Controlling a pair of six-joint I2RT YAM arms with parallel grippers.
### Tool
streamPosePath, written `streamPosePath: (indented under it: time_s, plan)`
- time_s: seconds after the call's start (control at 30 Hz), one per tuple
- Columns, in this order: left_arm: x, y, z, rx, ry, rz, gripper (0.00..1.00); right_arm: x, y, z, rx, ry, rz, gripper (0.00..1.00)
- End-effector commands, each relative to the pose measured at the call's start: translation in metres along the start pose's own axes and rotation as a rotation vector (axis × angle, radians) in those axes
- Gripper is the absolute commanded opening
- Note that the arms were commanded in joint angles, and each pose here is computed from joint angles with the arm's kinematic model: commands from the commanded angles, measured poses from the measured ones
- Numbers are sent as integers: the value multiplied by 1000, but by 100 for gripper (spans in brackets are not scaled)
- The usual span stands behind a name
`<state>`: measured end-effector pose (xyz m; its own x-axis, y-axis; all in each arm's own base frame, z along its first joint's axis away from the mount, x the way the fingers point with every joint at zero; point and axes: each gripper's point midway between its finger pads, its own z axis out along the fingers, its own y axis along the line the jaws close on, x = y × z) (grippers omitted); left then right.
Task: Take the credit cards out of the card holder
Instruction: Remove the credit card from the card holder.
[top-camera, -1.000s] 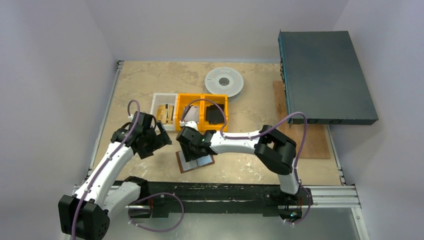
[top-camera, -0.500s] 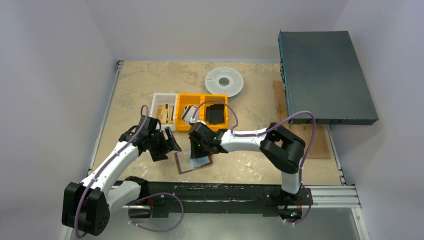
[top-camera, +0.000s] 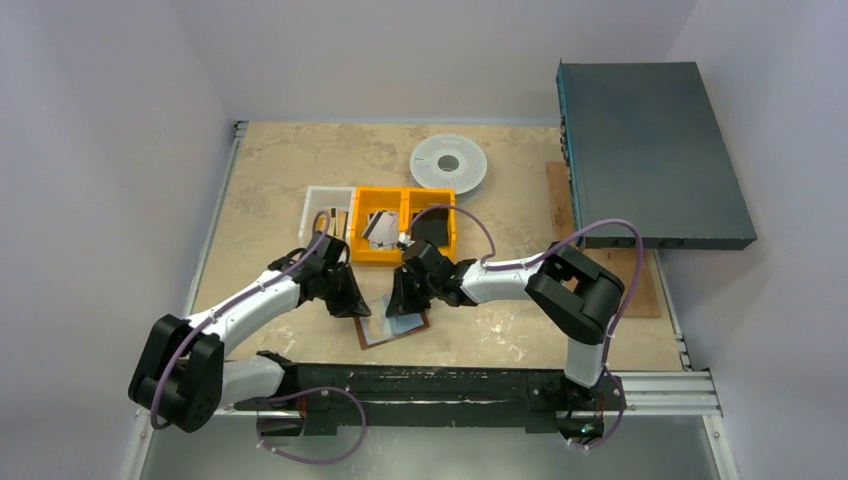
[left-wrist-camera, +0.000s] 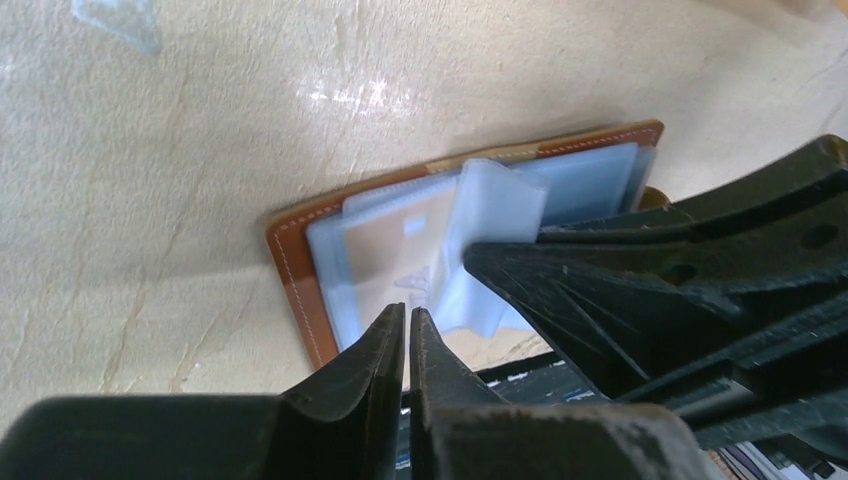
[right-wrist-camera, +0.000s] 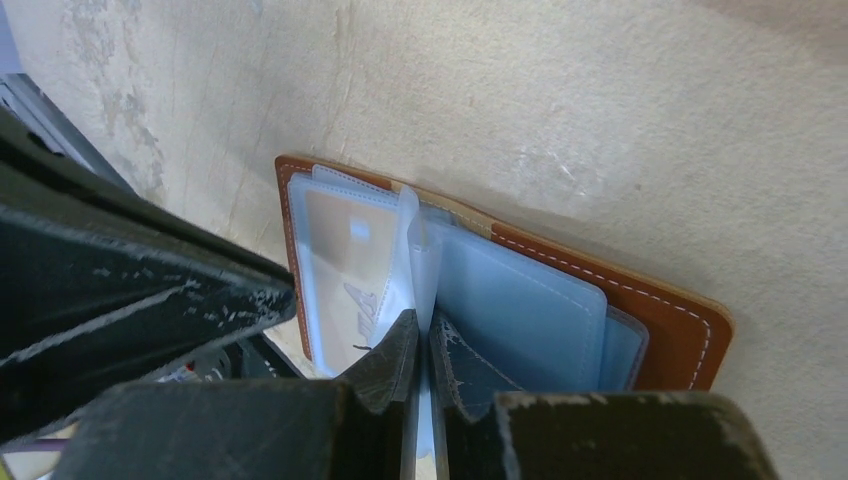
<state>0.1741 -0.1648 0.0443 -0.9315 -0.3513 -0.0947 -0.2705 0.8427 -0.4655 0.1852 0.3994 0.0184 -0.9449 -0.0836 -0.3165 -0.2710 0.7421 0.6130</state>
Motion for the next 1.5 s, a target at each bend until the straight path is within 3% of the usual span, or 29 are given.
streamPosePath:
  time_s: [0.0,0.23,0.6,1.0,1.47]
  plan:
    - [-6,-4,12,11,-15,-4,3,10,-13,-8,7,27,14,5]
    - [-4,3,24,-27,9,-8,0,-4,10,-20,-74,-16,-5,6]
    - [-3,8,29,-62,22,8,0,-18,34,-40,-140,-63,-26,21]
    - [-6,-11,19,-39,12,79,0,-35,-11,-65,130,-163,-34,27]
    - [-11,-58,17,31,13,179,0,-42,-21,-89,182,-217,-30,29]
